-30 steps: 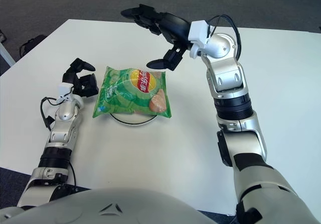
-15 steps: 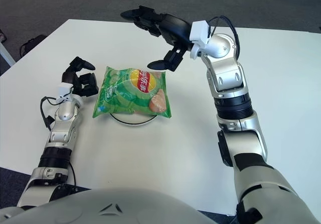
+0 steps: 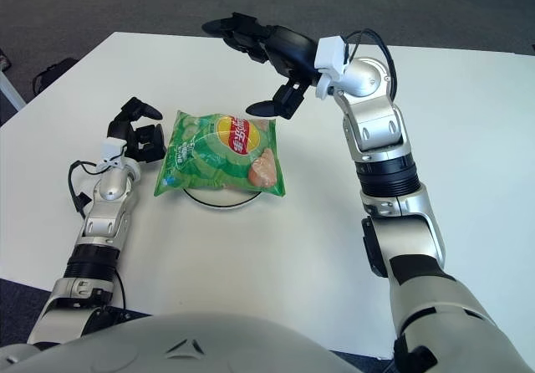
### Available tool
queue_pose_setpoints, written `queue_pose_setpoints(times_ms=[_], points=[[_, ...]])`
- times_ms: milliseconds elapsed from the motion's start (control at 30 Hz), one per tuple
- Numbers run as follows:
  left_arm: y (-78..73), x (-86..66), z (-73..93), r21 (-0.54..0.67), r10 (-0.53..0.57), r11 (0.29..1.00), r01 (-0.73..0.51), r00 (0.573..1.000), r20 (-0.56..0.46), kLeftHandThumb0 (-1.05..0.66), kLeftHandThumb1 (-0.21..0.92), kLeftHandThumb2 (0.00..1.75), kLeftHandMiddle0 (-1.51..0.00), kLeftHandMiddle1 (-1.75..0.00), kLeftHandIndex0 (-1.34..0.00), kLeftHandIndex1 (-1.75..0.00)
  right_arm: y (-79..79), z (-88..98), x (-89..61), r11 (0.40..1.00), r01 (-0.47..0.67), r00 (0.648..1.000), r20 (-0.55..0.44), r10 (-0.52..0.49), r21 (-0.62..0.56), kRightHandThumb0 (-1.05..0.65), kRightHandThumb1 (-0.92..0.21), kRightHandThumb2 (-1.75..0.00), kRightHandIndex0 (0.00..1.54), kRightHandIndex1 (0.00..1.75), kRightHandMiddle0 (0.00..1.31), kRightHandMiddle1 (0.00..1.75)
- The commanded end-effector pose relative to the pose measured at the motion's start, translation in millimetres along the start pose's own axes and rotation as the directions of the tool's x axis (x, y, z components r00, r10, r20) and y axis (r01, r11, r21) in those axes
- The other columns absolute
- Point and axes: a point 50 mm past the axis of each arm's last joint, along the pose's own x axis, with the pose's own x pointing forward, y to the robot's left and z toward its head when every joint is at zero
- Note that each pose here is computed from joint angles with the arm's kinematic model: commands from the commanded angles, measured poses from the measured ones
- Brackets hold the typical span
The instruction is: Put the snack into the plate.
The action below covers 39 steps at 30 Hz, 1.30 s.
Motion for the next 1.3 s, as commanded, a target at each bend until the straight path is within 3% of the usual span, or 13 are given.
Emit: queue_pose_setpoints(times_ms=[0,500,1267], points=[[1.7,-22.9,-35.4,-0.008,0.004,1.000,-0.005,0.990,-0.141,-0.46,0.37,1.25,-1.31,-1.75,-0.57,-1.75,-1.7,3.8,5.0,1.000,-0.001,1.000,0.020,0.001,-0.018,-0.60,-0.20,-1.04,0.00,0.00,0.00,0.34],[1.9,-20.8,-37.7,-0.062,-0.012,0.998,0.004,0.991,-0.132,-0.46,0.37,1.25,-1.32,-1.75,-0.57,-1.75,-2.3,1.5,7.4,1.000,-0.001,1.000,0.021,0.002,-0.019,-0.60,-0.20,-1.04,0.00,0.00,0.00,0.34],[3.4,-22.1,-35.2,-0.007,0.004,1.000,-0.005,0.991,-0.132,-0.47,0.34,1.29,-1.30,-1.75,-0.59,-1.75,-0.3,3.9,9.2,1.000,-0.002,1.000,0.025,0.003,-0.021,-0.60,-0.20,-1.04,0.00,0.00,0.00,0.34]])
